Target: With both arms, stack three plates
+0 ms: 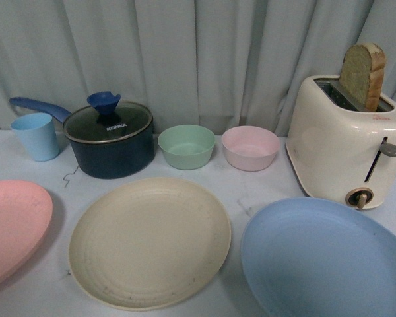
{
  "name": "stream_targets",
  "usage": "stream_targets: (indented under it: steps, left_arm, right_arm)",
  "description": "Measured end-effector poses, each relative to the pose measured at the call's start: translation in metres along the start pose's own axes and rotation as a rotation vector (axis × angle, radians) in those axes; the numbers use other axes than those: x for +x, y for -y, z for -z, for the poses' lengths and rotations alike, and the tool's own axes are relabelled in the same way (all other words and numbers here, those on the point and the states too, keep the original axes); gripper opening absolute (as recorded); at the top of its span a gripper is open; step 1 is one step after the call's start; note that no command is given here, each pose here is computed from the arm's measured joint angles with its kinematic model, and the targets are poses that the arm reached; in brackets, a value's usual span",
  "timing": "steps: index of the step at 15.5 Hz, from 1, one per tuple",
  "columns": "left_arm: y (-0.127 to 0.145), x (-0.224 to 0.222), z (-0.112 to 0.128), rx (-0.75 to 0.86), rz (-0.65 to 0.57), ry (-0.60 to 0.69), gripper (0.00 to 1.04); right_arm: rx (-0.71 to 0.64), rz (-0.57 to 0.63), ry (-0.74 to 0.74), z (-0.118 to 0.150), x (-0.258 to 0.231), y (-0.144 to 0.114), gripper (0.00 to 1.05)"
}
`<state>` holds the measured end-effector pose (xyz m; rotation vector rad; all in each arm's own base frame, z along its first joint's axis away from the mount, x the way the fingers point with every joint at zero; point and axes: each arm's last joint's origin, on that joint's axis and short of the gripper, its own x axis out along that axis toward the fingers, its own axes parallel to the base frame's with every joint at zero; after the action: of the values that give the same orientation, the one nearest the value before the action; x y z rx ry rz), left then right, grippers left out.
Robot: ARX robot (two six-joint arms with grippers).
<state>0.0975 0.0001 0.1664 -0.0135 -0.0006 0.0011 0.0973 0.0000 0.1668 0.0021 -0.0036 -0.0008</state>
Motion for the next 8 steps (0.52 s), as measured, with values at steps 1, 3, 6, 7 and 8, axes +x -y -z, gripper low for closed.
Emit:
stream_targets:
  steps: [1,3,6,7,8]
  left_arm:
    - [0.0,0.0,0.0,0.0,0.0,0.0,0.98]
    - [0.0,0.0,0.0,0.0,0.0,0.0,0.98]
    - [0.0,0.0,0.0,0.0,0.0,0.0,0.98]
    - [0.0,0.0,0.0,0.0,0.0,0.0,0.98]
    - [0.0,0.0,0.0,0.0,0.0,0.0,0.98]
  right_arm:
    - [0.0,0.0,0.0,0.0,0.0,0.0,0.98]
    - [0.0,0.0,0.0,0.0,0.0,0.0,0.98]
    - [0.0,0.0,0.0,0.0,0.0,0.0,0.98]
    - [0.0,0.0,0.0,0.0,0.0,0.0,0.98]
    - [0.0,0.0,0.0,0.0,0.0,0.0,0.98]
